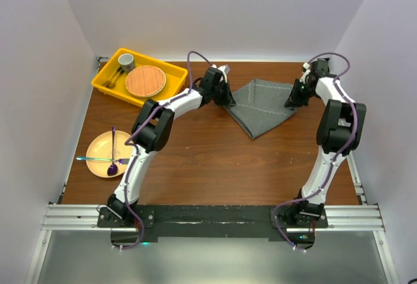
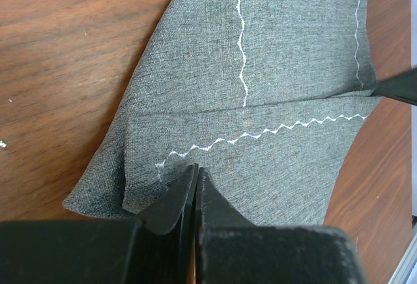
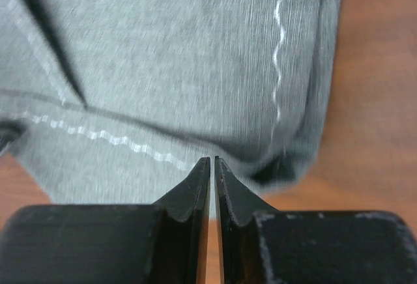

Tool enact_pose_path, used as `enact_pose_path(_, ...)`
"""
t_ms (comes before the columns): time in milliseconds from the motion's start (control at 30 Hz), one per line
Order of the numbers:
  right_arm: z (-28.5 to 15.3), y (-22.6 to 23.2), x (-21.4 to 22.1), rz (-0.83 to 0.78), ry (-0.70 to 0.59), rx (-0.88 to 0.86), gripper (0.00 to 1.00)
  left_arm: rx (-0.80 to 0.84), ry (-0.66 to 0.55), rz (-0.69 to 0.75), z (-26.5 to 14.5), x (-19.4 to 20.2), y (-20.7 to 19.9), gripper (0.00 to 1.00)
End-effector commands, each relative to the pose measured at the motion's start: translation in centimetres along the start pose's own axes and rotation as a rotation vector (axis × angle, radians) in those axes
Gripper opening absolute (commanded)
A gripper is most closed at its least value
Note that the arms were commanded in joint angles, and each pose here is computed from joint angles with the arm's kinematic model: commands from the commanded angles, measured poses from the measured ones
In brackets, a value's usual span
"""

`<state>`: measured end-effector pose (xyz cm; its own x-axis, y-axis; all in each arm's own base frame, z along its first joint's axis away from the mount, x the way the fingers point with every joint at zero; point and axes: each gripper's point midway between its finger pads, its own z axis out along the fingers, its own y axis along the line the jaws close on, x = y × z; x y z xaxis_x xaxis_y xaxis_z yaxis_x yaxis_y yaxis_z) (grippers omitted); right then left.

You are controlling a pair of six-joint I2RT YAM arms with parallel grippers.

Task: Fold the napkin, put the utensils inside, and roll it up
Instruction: Fold the napkin

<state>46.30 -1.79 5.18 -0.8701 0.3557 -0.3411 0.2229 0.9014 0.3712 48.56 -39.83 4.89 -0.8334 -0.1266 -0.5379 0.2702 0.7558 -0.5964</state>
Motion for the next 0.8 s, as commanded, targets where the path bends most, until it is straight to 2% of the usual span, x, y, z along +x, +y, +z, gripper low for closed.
enact_pose_path(0, -3.4, -0.2, 0.2, -0.048, -0.055, 0.034, 0.11, 0.02, -0.039, 0.032, -0.7, -1.8, -1.3, 0.02)
enact_pose_path(167, -0.6, -1.7, 2.2, -0.033, -0.015, 0.043, 0.1, 0.021, -0.05, 0.034, -1.3, -2.3, -1.9, 0.03)
enact_pose_path(333, 0.0, -1.3, 0.5, -0.05, -0.048, 0.048, 0.12, 0.018, -0.108, 0.045, -4.9, -5.0, -4.6, 0.14)
enact_pose_path(367, -0.5, -1.0, 0.2, -0.066, -0.059, 0.058, 0.15, 0.017, -0.12, 0.047, -5.7, -5.4, -5.1, 0.16)
enact_pose_path(400, -1.3, -0.6, -0.2, -0.08, -0.061, 0.071, 0.23, 0.023, -0.147, 0.049, -7.5, -6.3, -6.3, 0.2)
enact_pose_path(467, -3.2, 0.5, -0.9, -0.133, -0.094, 0.111, 0.3, 0.004, -0.154, 0.045, -9.3, -6.5, -6.4, 0.24)
enact_pose_path(500, -4.0, 1.4, -0.6, -0.164, -0.092, 0.129, 0.38, -0.015, -0.165, 0.042, -11.2, -6.7, -6.5, 0.28)
enact_pose_path(567, -6.9, 2.2, -1.3, -0.22, -0.154, 0.206, 0.46, -0.036, -0.16, 0.026, -13.3, -6.5, -6.4, 0.32)
enact_pose_path(667, -8.9, 5.4, -0.3, -0.374, -0.193, 0.236, 0.57, -0.012, -0.191, 0.015, -18.7, -6.6, -7.6, 0.36)
enact_pose_path(700, -8.8, 7.9, 0.7, -0.458, -0.194, 0.213, 0.61, -0.042, -0.169, -0.01, -19.2, -5.4, -6.0, 0.36)
enact_pose_path(767, -8.9, 10.1, 1.7, -0.606, -0.198, 0.206, 0.65, -0.053, -0.174, -0.05, -21.2, -4.5, -5.3, 0.37)
